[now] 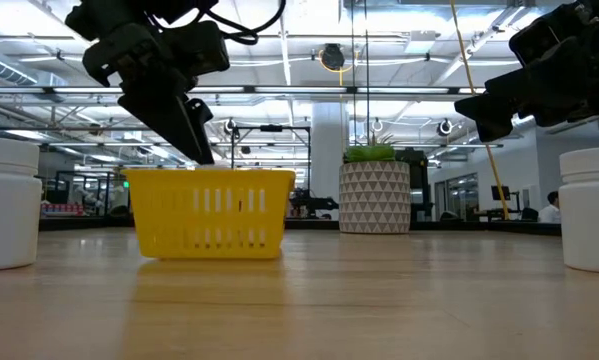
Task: Pick and place pill bottles into a basket
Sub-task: Put the white pill bottle into the yellow basket
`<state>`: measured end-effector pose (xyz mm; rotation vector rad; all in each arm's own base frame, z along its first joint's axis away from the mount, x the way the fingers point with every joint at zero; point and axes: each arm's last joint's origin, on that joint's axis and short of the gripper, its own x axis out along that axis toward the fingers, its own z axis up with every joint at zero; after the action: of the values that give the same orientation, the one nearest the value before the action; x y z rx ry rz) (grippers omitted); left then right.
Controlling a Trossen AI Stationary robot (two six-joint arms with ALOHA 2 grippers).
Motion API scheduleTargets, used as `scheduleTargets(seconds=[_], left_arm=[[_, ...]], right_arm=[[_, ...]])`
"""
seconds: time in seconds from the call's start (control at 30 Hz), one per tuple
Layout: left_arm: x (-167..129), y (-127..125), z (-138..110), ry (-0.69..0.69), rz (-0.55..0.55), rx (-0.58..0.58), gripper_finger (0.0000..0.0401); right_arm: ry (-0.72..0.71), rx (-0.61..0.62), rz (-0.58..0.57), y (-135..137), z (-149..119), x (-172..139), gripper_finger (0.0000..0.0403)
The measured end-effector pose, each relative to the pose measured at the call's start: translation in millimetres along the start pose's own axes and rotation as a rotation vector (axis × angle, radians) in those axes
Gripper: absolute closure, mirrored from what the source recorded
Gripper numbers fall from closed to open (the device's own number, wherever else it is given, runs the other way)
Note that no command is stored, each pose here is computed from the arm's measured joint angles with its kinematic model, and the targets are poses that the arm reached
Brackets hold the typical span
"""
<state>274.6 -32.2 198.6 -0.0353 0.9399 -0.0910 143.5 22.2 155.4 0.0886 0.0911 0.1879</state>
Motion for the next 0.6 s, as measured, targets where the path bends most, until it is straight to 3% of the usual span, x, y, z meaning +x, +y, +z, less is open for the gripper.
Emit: scheduleTargets(seconds=[0.33,0.6], left_arm=[[-1,0,0,0.000,-0.016,0.045,0.0252],[-29,3,9,-0.107,-0.009,0.089,0.0274]], right_arm=[[0.000,0.000,0.000,0,0,0,0.0191],[0.000,0.007,0.000,0,0,0,0.0191]])
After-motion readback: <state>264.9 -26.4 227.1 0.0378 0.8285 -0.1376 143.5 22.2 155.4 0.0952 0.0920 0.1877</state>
